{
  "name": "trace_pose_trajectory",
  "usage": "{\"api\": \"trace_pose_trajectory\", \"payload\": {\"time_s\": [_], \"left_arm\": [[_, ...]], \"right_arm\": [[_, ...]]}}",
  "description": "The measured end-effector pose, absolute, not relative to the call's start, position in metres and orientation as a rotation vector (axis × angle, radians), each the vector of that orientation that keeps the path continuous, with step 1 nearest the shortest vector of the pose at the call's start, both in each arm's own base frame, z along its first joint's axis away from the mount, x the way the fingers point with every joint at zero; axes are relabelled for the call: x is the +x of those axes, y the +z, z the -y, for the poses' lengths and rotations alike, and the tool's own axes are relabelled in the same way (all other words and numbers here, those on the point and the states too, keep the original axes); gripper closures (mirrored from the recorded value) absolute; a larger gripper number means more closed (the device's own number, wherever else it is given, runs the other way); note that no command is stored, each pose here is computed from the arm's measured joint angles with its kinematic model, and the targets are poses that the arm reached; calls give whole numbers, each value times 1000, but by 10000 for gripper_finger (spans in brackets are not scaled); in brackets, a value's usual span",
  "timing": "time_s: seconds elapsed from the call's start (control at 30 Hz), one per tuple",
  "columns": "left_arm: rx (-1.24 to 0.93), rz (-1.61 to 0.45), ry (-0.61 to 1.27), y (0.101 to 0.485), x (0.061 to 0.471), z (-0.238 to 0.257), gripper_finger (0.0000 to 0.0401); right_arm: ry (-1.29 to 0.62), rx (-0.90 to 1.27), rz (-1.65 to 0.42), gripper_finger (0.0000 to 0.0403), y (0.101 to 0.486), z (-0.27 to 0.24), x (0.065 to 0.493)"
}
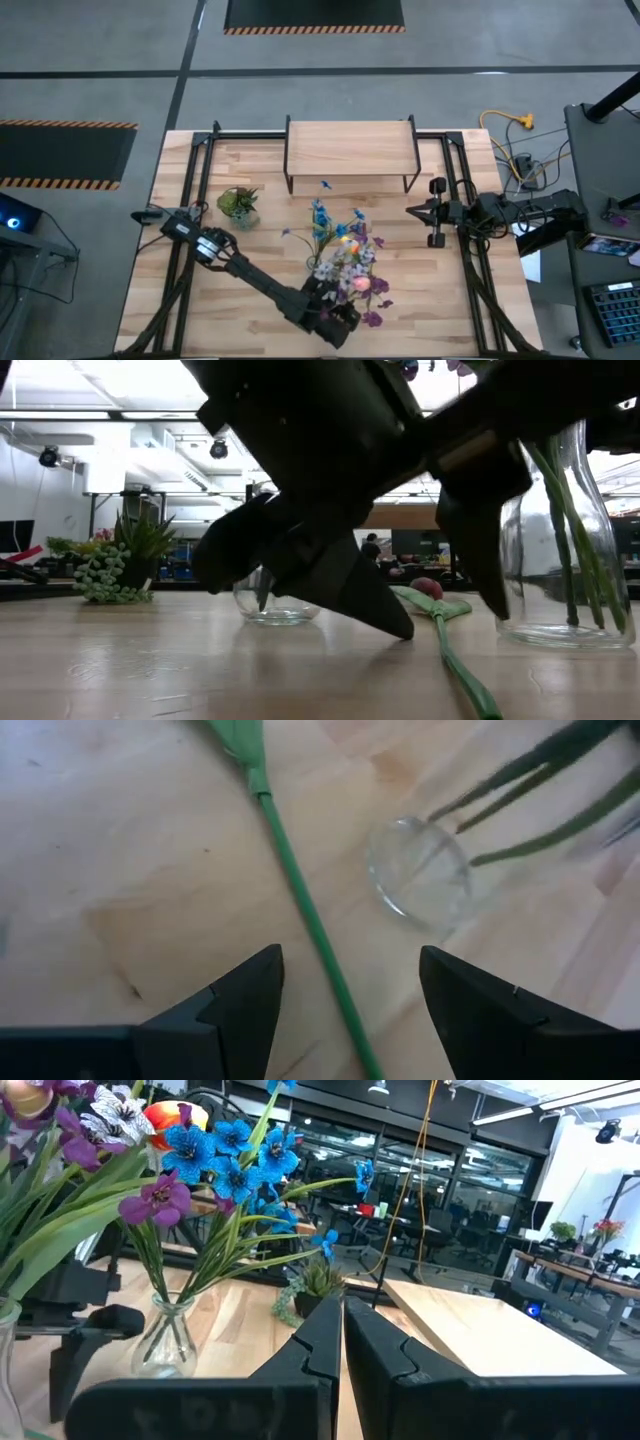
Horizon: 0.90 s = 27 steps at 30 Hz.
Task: Pick and place flowers into a vace then onto a shelf
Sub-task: Put the red tulip into the left transparent vase
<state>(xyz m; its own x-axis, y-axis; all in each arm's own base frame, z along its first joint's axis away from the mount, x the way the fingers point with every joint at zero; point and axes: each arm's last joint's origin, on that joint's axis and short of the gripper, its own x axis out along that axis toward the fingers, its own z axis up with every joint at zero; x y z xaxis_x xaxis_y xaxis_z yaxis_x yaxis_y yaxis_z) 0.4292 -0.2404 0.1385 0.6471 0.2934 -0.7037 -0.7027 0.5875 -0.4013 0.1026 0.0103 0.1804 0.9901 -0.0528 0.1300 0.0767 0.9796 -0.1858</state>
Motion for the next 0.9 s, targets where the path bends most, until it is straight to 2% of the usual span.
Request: {"api": "trace_pose_trajectory", "payload": {"time_s": [0.4,0.77,0.9], "left_arm": [[-729,-705,604,136,432,231,190],[-741,-738,636,132,429,229,308],[-762,-771,630,131,428,229,338]], "right_arm": [[-65,-195,125,394,180,-10,103],[-65,-195,125,394,180,-10,103],[-65,-195,125,394,180,-10,103]]}}
